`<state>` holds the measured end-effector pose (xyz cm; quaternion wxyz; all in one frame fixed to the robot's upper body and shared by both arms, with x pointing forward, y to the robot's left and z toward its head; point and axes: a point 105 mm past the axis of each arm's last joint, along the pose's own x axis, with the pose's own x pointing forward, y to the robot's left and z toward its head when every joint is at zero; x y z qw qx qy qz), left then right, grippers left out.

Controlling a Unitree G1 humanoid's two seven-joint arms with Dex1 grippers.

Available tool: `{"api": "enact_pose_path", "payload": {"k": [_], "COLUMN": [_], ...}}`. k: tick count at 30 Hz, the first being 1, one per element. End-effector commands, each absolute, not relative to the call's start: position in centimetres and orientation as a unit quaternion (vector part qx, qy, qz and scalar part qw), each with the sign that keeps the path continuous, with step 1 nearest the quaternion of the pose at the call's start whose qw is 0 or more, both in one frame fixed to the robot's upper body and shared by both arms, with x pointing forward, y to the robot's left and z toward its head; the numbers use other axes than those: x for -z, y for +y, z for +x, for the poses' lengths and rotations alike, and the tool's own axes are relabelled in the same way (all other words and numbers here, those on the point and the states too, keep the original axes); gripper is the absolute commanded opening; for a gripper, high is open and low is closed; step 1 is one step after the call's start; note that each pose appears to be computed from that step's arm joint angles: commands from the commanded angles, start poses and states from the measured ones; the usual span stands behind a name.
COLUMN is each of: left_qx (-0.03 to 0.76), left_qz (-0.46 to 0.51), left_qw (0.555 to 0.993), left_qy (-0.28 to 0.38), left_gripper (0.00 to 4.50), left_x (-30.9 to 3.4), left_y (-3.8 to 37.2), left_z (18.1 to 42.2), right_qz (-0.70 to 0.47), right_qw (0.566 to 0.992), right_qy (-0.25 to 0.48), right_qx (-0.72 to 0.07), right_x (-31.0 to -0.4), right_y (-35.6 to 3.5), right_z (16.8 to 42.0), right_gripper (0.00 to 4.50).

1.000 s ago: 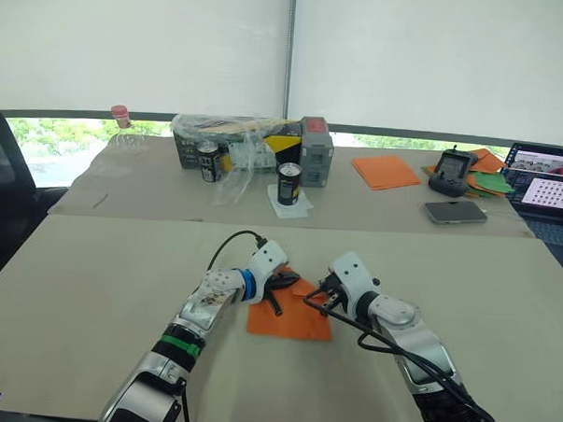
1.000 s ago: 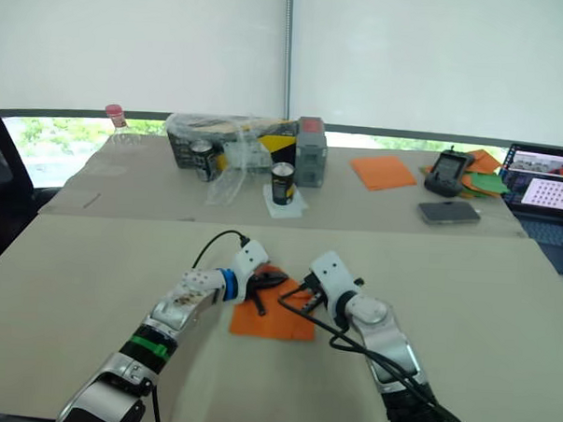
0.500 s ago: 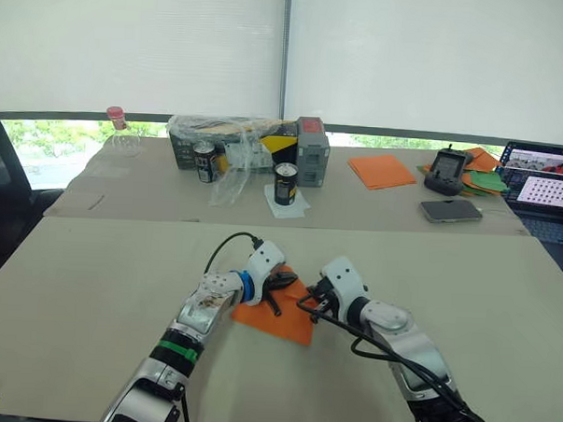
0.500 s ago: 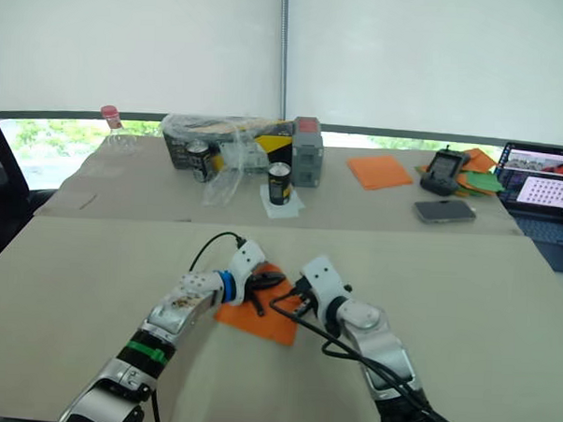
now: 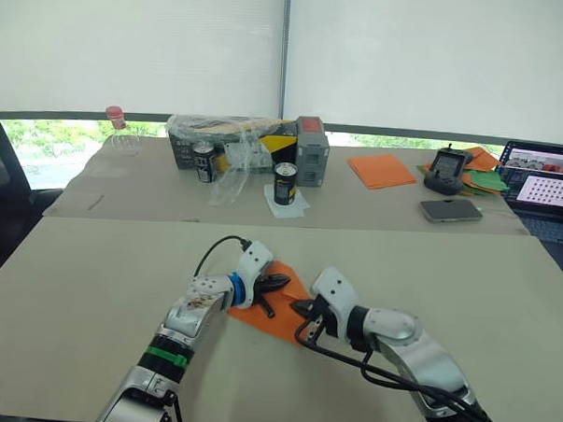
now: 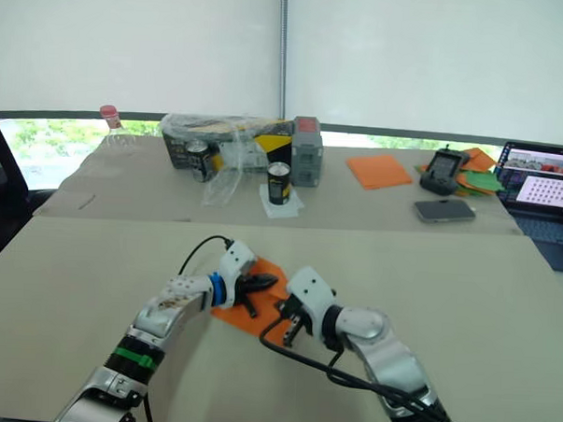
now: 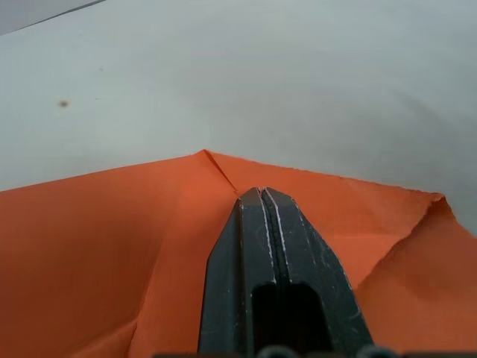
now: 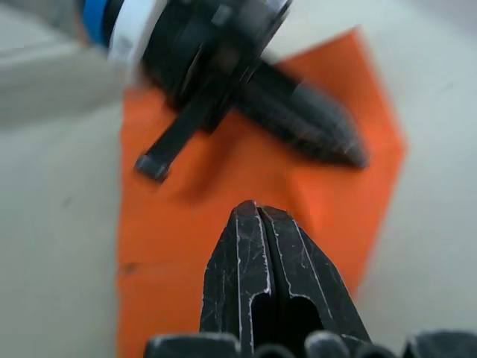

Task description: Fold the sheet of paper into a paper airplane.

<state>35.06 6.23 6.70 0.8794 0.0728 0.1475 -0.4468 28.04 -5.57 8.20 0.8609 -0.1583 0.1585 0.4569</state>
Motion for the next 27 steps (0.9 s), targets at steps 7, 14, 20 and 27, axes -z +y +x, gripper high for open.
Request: {"api": "enact_pose_path", "payload": {"k": [7, 14, 20, 27], "left_qx": [0.428, 0.429, 0.435, 0.437], "left_qz": [0.092, 0.105, 0.105, 0.102], "left_qw": [0.878, 0.873, 0.868, 0.869], "left_qy": [0.193, 0.208, 0.215, 0.209], "left_gripper": [0.00, 0.00, 0.00, 0.00], "left_x": [-5.0, -4.5, -4.2, -4.5], "left_y": [8.9, 10.2, 10.4, 10.0], "left_z": [34.3, 33.2, 32.3, 32.5], "right_qz": [-0.172, -0.193, -0.130, -0.183], "right_qw": [0.874, 0.874, 0.867, 0.875], "right_qy": [0.200, 0.195, 0.119, 0.101], "right_qx": [-0.409, -0.401, -0.466, -0.438], "right_x": [-7.0, -7.7, -12.1, -13.1], "right_y": [-7.1, -8.4, -6.5, -7.3], "right_z": [29.0, 29.6, 28.0, 28.0], "right_gripper": [0.02, 0.02, 0.02, 1.87]}}
